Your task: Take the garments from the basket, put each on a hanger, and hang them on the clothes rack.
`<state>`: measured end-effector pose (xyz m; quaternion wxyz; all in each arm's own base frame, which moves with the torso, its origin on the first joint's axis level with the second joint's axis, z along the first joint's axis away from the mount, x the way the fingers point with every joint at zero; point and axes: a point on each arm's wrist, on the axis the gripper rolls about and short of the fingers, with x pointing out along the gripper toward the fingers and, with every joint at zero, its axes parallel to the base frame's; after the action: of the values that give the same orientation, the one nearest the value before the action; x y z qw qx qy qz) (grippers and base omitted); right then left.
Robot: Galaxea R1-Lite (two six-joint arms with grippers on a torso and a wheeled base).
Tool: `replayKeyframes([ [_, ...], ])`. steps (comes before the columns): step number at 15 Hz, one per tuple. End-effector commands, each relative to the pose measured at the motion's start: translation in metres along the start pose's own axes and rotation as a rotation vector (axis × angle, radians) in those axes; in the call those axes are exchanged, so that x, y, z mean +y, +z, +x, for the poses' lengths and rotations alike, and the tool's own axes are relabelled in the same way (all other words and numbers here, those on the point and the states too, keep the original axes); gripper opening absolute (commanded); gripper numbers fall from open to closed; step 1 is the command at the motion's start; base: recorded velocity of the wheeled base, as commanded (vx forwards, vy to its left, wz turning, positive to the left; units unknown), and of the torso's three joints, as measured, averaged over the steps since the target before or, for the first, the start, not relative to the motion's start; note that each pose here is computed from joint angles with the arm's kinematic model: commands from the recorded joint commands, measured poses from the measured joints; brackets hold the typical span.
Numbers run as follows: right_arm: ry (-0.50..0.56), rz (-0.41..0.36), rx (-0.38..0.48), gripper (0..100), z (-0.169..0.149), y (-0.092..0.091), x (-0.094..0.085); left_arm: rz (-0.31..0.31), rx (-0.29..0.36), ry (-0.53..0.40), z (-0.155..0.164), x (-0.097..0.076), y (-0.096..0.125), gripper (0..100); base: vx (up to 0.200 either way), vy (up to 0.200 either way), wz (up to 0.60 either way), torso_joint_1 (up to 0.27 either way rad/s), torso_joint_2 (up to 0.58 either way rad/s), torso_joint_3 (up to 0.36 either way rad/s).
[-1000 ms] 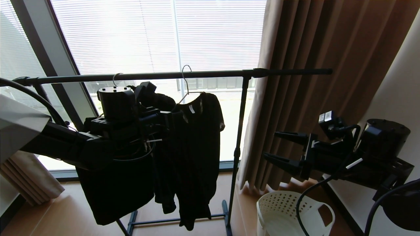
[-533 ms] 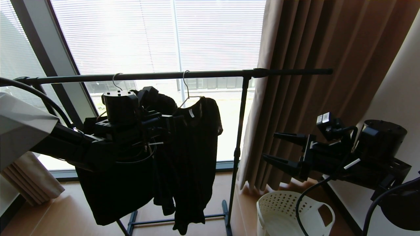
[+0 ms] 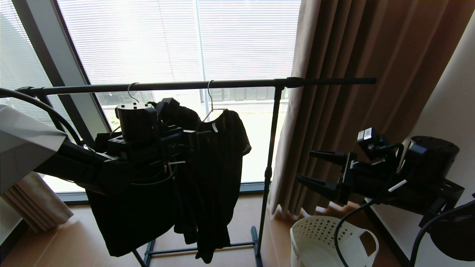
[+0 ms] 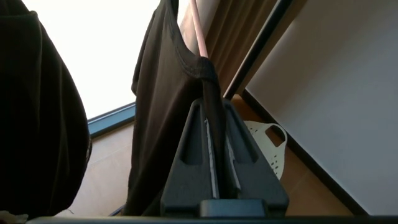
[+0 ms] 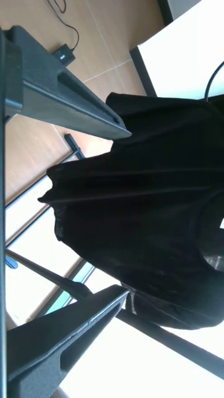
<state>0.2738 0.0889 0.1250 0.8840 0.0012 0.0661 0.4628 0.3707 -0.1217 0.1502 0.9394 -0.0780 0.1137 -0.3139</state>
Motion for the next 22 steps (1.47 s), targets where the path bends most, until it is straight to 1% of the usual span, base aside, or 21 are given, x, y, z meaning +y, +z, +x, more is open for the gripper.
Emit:
replayKeyframes([
  [1,0.001,-0.001,0.000,100,0.000,0.000,0.000,0.011,-0.020,0.003,-0.005,-0.003,0.003,100,0.000,0.000,0.00,0.000,0.00,0.000],
  [3,0.001,-0.004,-0.003,100,-0.001,0.001,0.001,0.037,-0.059,-0.007,-0.016,-0.012,0.016,100,0.000,0.000,0.00,0.000,0.00,0.000],
  [4,0.002,-0.004,-0.003,100,-0.001,0.001,0.001,0.037,-0.057,-0.007,-0.026,-0.017,0.022,100,0.000,0.000,0.00,0.000,0.00,0.000],
  [5,0.004,-0.007,-0.007,100,-0.001,0.002,0.002,0.027,-0.026,-0.004,-0.036,-0.022,0.028,100,0.000,0.000,0.00,0.000,0.00,0.000],
  [6,0.002,-0.009,-0.009,100,-0.002,0.003,0.002,0.023,-0.014,-0.002,-0.042,-0.025,0.031,100,0.000,0.000,0.00,0.000,0.00,0.000],
  [7,0.003,-0.013,-0.014,100,-0.003,0.005,0.003,0.013,0.013,0.001,-0.064,-0.035,0.042,100,0.000,0.000,0.00,0.000,0.00,0.000],
  [8,0.005,-0.017,-0.019,100,-0.004,0.007,0.004,0.012,0.020,0.003,-0.080,-0.042,0.047,100,0.000,0.000,0.00,0.000,0.00,0.000],
  [10,0.020,-0.020,-0.019,100,-0.004,0.008,0.010,0.012,0.021,0.005,-0.108,-0.052,0.050,100,0.000,0.000,0.00,0.000,0.00,0.000],
  [11,0.023,-0.023,-0.022,100,-0.005,0.009,0.012,0.024,0.027,0.010,-0.129,-0.058,0.046,100,0.000,0.000,0.00,0.000,0.00,0.000],
  [12,0.024,-0.024,-0.023,100,-0.005,0.009,0.012,0.027,0.029,0.011,-0.131,-0.059,0.046,100,0.000,0.000,0.00,0.000,0.00,0.000],
  [13,0.039,-0.028,-0.024,100,-0.004,0.010,0.017,0.054,0.038,0.029,-0.161,-0.064,0.037,100,0.000,0.000,0.00,0.000,0.00,0.000],
  [14,0.041,-0.029,-0.025,100,-0.004,0.010,0.018,0.057,0.041,0.033,-0.166,-0.065,0.035,100,0.000,0.000,0.00,0.000,0.00,0.000],
  [15,0.038,-0.042,-0.033,100,-0.008,0.013,0.021,0.058,0.046,0.045,-0.190,-0.070,0.025,100,0.000,0.000,0.00,0.000,0.00,0.000],
  [17,0.008,-0.063,-0.051,100,-0.013,0.020,0.029,0.055,0.057,0.046,-0.210,-0.077,0.012,100,0.000,0.000,0.00,0.000,0.00,0.000],
  [19,-0.084,-0.081,-0.060,100,-0.012,0.024,0.041,0.055,0.055,0.061,-0.223,-0.079,0.006,100,0.000,0.000,0.00,0.000,0.00,0.000],
  [20,-0.141,-0.092,-0.074,100,-0.013,0.028,0.048,0.055,0.050,0.087,-0.231,-0.080,0.004,100,0.000,0.000,0.00,0.000,0.00,0.000],
  [21,-0.171,-0.098,-0.086,100,-0.015,0.032,0.050,0.055,0.049,0.091,-0.234,-0.081,0.004,100,0.000,0.000,0.00,0.000,0.00,0.000],
  [22,-0.228,-0.101,-0.096,100,-0.022,0.038,0.060,0.052,0.057,0.097,-0.248,-0.087,-0.001,100,0.000,0.000,0.00,0.000,0.00,0.000],
])
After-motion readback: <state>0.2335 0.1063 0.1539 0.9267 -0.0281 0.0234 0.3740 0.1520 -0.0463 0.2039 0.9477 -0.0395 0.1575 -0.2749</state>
